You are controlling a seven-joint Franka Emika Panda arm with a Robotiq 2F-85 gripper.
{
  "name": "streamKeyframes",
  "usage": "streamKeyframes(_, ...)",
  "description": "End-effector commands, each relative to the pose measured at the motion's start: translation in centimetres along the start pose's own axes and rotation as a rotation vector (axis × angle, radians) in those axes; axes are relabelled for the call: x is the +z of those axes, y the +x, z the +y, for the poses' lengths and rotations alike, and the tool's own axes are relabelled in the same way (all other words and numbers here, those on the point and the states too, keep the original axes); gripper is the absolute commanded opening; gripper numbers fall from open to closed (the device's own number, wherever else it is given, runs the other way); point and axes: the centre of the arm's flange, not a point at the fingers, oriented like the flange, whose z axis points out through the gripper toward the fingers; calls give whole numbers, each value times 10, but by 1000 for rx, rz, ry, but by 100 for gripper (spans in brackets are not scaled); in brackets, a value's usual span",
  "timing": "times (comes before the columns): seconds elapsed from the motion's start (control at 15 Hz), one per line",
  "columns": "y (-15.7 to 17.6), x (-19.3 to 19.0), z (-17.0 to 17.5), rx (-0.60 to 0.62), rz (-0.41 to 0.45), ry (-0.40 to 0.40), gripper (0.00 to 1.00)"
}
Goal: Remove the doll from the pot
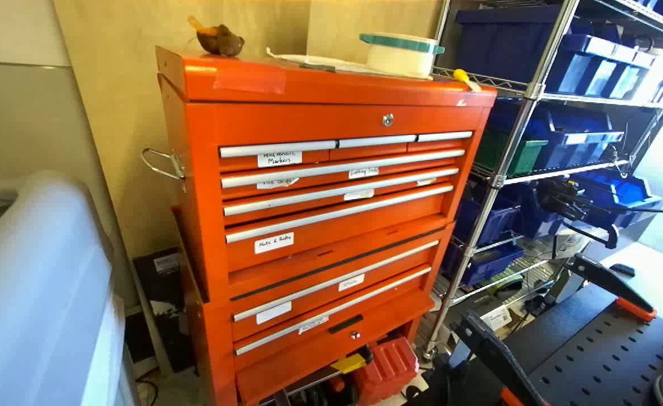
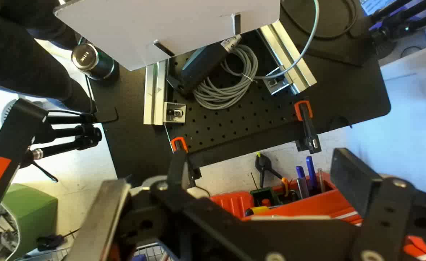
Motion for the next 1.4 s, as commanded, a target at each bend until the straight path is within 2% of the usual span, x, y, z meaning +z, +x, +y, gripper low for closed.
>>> streamKeyframes(0.0,0,0,0,0,1,0,100)
streamKeyframes(0.4,0,0,0,0,1,0,100)
streamKeyframes(0.53,14,2,2,24,13,-7,100)
streamKeyframes(0.93,98,-2,16,79,129,-29,100)
streamKeyframes(1.33,199,1,16,239,235,-5,100)
